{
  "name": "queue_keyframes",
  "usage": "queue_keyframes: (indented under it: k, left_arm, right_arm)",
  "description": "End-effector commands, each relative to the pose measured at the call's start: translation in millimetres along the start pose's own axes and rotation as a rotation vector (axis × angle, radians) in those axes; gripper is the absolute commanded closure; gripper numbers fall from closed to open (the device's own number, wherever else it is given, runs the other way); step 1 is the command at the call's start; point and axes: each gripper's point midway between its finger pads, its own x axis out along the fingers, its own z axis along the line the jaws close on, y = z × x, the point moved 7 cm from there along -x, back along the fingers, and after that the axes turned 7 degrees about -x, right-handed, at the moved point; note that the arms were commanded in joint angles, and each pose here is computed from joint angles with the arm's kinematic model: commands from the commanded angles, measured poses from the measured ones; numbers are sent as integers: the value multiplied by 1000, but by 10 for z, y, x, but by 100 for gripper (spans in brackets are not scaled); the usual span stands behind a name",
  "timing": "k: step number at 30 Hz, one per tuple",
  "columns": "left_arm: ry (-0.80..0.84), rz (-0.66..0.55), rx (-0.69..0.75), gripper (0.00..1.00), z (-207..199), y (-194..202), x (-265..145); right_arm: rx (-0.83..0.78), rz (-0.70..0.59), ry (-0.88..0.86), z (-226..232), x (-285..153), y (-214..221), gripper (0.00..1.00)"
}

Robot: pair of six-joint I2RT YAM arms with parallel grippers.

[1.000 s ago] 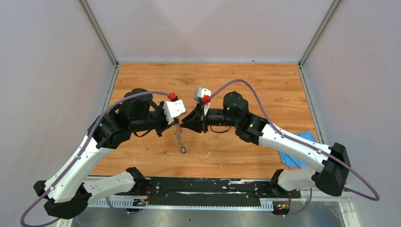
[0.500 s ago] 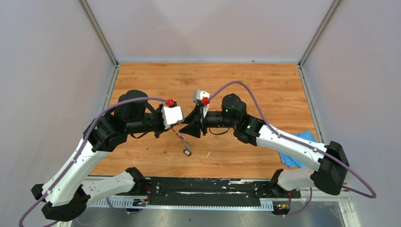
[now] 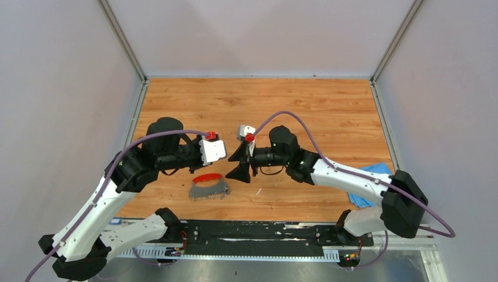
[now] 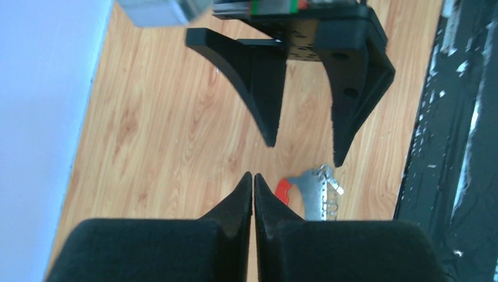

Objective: Put the keys on the keyring

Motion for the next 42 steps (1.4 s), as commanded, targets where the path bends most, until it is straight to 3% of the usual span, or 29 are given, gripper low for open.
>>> queue_keyframes:
  k: [1, 3, 8, 12, 15, 18, 24, 28, 32, 36, 42]
  left_arm:
    - [-76, 85, -15, 85, 164, 272, 26]
    - [-128, 111, -32, 61, 314, 380, -21]
    - [-190, 136, -63, 51, 509, 452, -87]
    - [-204, 148, -83, 30, 537, 458, -83]
    - [-217, 176, -143, 2, 570, 500, -35]
    - [-233, 208, -205, 0, 626, 563, 13]
    - [-272, 256, -289, 0, 776, 722, 24]
    - [-326, 293, -417, 0, 904, 896, 47]
    - [-353, 386, -544, 0, 1047, 1247, 160]
    - [-474, 278, -640, 0, 1293, 1662, 362]
    - [-626, 96, -658, 0, 1352, 2109, 673]
  right_arm:
    - [-36, 113, 4, -132, 184, 579, 33]
    - [-47, 161, -26, -164, 380, 763, 30]
    - [-28, 224, -39, -250, 673, 1042, 28]
    - [-25, 245, 7, -272, 632, 1070, 29]
    - [-18, 274, 88, -332, 551, 1050, 28]
    - [-3, 277, 160, -374, 460, 998, 22]
    - [23, 297, 271, -385, 239, 958, 20]
    - [83, 301, 441, -484, 6, 932, 20]
    - [227, 230, 816, -823, -614, 929, 20]
    - [366, 167, 1283, -1114, -1579, 1154, 20]
    - [157, 250, 1833, -1107, -2605, 1212, 18]
